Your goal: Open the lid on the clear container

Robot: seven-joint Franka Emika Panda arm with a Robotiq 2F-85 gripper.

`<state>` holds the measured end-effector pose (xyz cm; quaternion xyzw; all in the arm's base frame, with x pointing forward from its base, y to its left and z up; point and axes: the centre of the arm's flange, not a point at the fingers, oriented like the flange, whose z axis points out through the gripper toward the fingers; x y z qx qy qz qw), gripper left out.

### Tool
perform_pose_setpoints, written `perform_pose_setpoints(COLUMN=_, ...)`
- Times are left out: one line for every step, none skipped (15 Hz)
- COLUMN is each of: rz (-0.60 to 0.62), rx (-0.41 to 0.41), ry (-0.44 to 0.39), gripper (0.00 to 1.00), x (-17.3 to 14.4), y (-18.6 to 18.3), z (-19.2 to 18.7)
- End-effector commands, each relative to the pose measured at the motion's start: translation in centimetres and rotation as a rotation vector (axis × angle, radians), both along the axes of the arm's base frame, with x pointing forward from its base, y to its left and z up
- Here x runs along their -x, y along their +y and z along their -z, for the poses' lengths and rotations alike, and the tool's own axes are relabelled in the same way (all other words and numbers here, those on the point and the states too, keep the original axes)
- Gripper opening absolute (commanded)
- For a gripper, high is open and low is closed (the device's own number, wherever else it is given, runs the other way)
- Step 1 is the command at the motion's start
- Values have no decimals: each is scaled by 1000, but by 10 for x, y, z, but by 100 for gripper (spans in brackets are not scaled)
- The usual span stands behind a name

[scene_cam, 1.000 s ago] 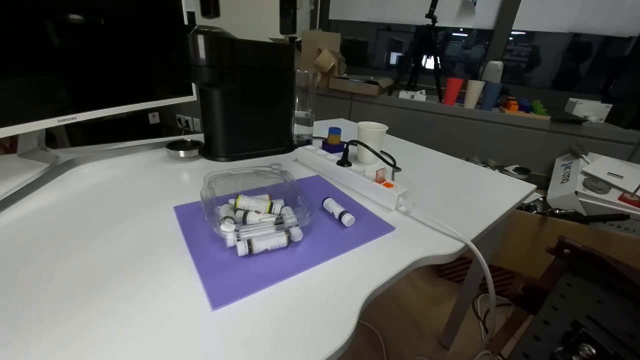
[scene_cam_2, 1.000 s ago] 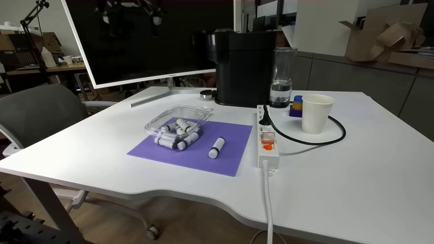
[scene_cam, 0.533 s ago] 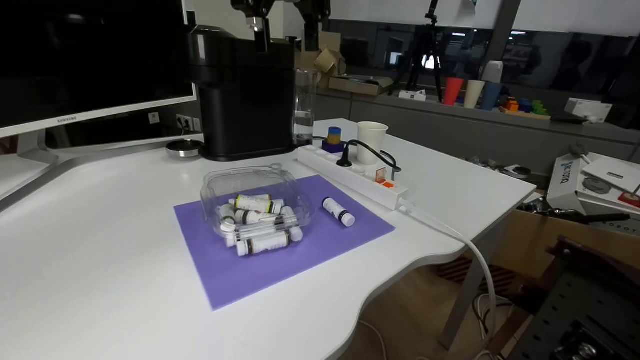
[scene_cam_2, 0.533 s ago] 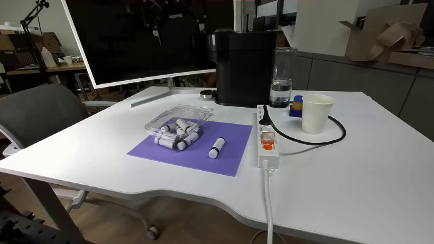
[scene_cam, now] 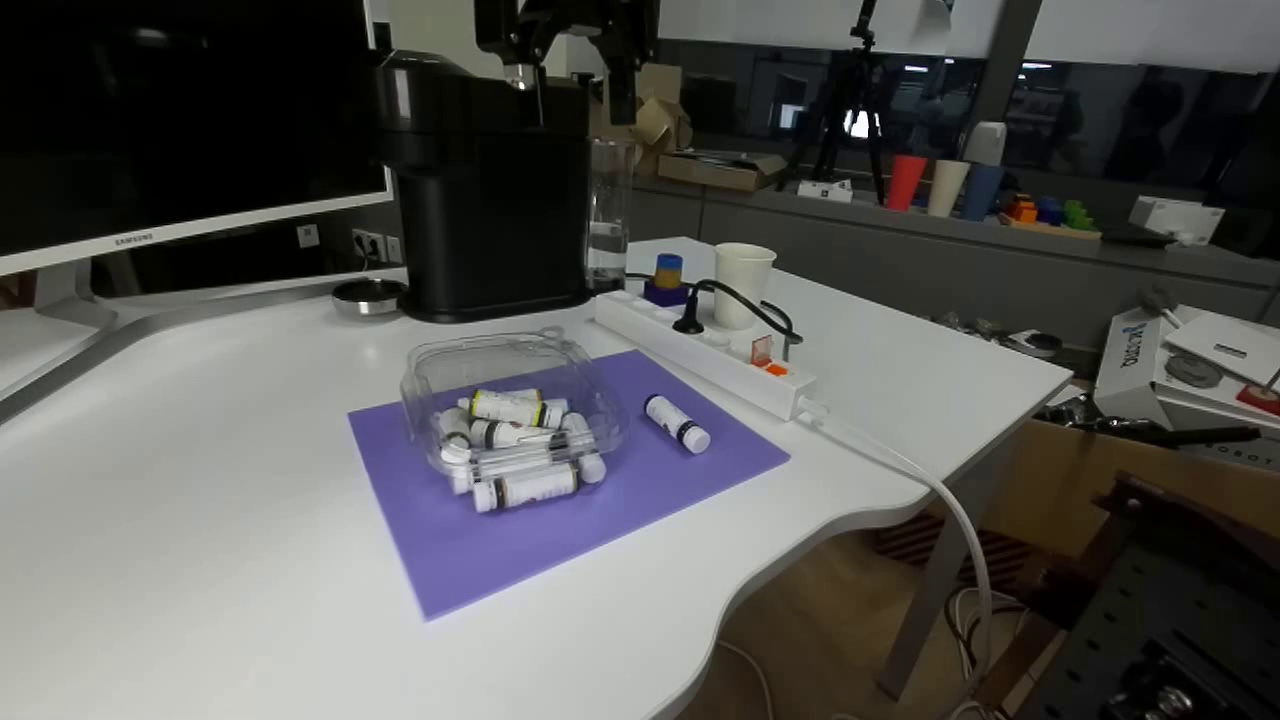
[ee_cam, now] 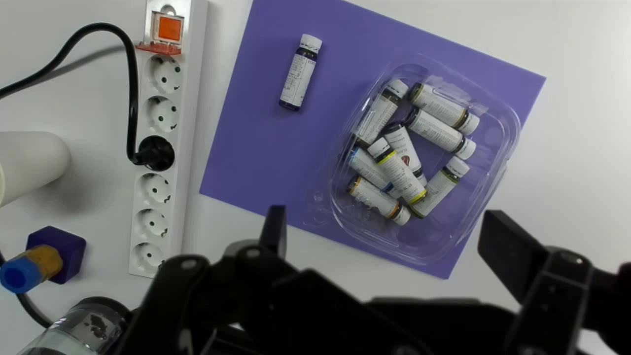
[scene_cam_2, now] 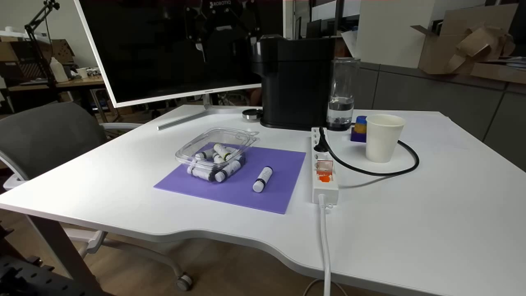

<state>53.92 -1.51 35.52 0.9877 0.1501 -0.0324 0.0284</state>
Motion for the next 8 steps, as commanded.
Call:
perform_pose_setpoints(rz=36, rx=-35, ry=18, gripper=100, x=-26, y=-20, z=11)
perform_pose_setpoints(rz=49, rx=-45, ry=18, gripper=100, x=-35, y=-28, z=17)
perform_pose_setpoints(rz=56, rx=-52, ry=20, gripper=100, x=-43, y=-37, z=23)
perform_pose_setpoints(rz=62, rx=-59, ry=21, gripper=100, x=-51, y=-44, z=29)
perform_pose_setpoints(rz=66, rx=-59, ry=19, gripper=100, x=-58, y=-52, z=34)
perform_pose_setpoints(rz=68, rx=-64, ry=21, gripper=100, x=-66, y=-58, z=39)
perform_pose_setpoints(rz=67, rx=-66, ry=28, gripper=100, x=-73, y=-64, z=44)
perform_pose_setpoints(rz=70, rx=-65, ry=34, gripper=100, x=-80, y=-69, z=49)
